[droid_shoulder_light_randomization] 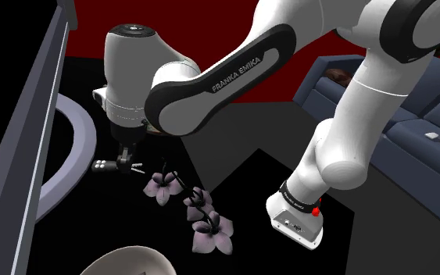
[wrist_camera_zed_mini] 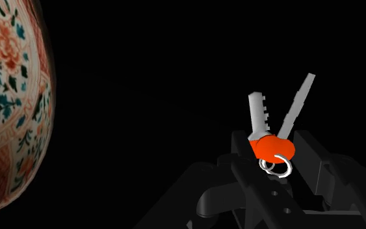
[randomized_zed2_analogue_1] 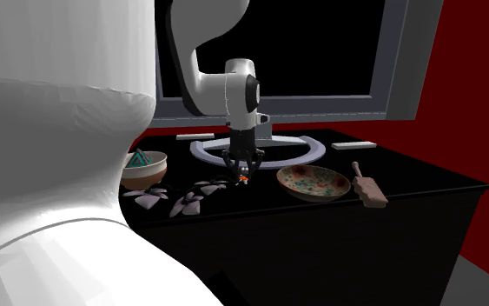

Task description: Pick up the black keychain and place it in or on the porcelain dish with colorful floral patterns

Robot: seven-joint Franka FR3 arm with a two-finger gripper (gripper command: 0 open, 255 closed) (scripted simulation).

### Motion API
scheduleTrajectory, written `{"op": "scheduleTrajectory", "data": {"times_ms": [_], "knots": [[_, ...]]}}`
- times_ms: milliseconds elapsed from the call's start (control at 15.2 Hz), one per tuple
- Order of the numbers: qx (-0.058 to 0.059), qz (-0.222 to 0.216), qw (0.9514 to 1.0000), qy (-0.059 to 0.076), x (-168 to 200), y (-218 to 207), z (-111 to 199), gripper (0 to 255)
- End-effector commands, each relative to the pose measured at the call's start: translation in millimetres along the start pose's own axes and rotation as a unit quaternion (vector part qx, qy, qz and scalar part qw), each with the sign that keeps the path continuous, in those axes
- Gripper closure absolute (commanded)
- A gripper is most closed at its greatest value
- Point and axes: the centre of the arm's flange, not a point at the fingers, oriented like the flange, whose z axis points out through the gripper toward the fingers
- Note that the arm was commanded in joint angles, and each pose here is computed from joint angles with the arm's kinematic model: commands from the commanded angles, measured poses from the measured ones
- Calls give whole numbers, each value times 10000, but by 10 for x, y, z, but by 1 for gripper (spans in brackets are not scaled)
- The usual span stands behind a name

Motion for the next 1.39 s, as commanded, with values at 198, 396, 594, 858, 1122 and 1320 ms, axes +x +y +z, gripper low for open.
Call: {"op": "scheduleTrajectory", "data": {"times_ms": [198,396,594,858,1122,1320], "knots": [[1,10,10000,-9,-8,13,10,255],[1,10,10000,-9,3,17,-148,255],[1,10,10000,-9,14,21,-306,255],[1,10,10000,-9,28,26,-516,255],[1,10,10000,-9,43,32,-727,255],[1,10,10000,-9,54,36,-885,255]]}}
